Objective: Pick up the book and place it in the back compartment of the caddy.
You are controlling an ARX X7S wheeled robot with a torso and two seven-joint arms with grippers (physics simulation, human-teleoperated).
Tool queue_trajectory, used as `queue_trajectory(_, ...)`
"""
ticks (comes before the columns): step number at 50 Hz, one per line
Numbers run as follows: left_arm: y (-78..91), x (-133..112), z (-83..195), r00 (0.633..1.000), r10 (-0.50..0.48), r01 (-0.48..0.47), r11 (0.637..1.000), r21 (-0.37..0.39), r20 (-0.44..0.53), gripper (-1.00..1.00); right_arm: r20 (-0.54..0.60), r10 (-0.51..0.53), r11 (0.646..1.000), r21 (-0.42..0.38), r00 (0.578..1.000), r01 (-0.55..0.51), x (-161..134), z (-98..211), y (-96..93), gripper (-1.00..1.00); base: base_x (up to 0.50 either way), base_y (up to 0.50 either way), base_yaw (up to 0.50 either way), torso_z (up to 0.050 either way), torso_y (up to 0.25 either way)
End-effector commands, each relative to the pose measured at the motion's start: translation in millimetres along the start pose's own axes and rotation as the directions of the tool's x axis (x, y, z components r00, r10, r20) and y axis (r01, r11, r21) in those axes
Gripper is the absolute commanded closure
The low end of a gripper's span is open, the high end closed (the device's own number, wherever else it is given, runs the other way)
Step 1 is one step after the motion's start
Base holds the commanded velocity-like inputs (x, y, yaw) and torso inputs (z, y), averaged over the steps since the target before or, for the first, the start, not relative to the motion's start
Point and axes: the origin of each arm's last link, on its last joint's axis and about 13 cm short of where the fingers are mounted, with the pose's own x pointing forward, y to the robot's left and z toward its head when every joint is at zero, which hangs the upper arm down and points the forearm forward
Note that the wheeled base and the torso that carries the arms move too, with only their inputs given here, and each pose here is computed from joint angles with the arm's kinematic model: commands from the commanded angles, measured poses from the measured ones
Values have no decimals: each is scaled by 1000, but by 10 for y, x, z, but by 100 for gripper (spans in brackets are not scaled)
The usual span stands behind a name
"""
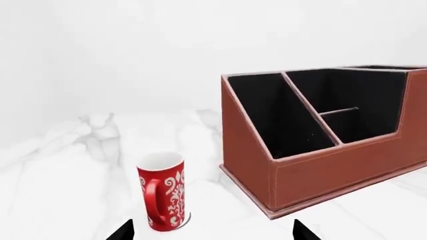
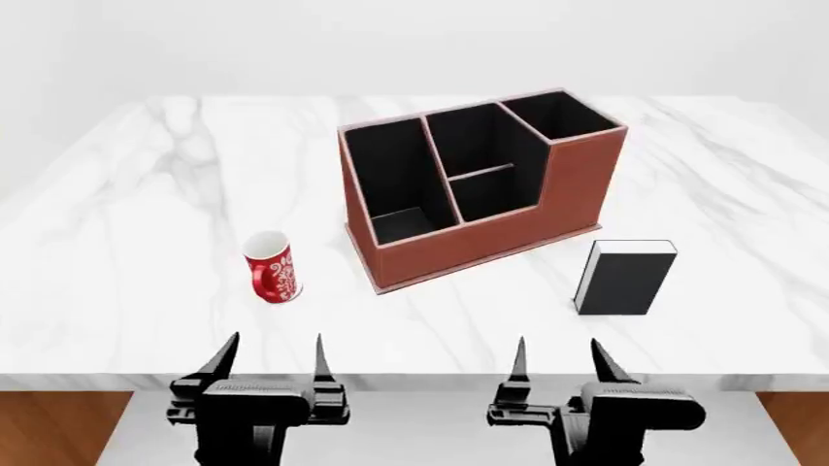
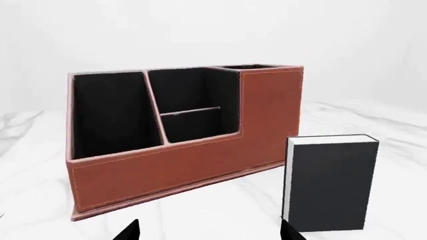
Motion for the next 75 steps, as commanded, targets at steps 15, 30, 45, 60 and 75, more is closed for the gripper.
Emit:
queue_trajectory(15,167,-496,1295,750,190,-176,981,-86,633,-100,804,-236,971,178,546,157,-524,1478,-543,-100,0,0,0,0,0)
queue_trajectory(30,191,-502,1313,742,204,-182,978,-100,639,-100,822,-145,989,103,551,107,-551,1514,-437,-100,340,-118,0,0,0)
queue_trajectory(45,173,-506,1294,749,189,-170,981,-92,635,-100,810,-103,994,72,577,76,-543,1496,-398,-100,500,-108,0,0,0)
queue_trajectory(60,159,-497,1274,755,179,-159,983,-88,631,-100,806,-88,996,64,585,62,-532,1488,-381,-100,500,-96,0,0,0)
queue_trajectory(75,150,-491,1258,760,174,-154,984,-86,627,-100,795,-65,998,47,603,45,-517,1466,-360,-100,448,-83,0,0,2)
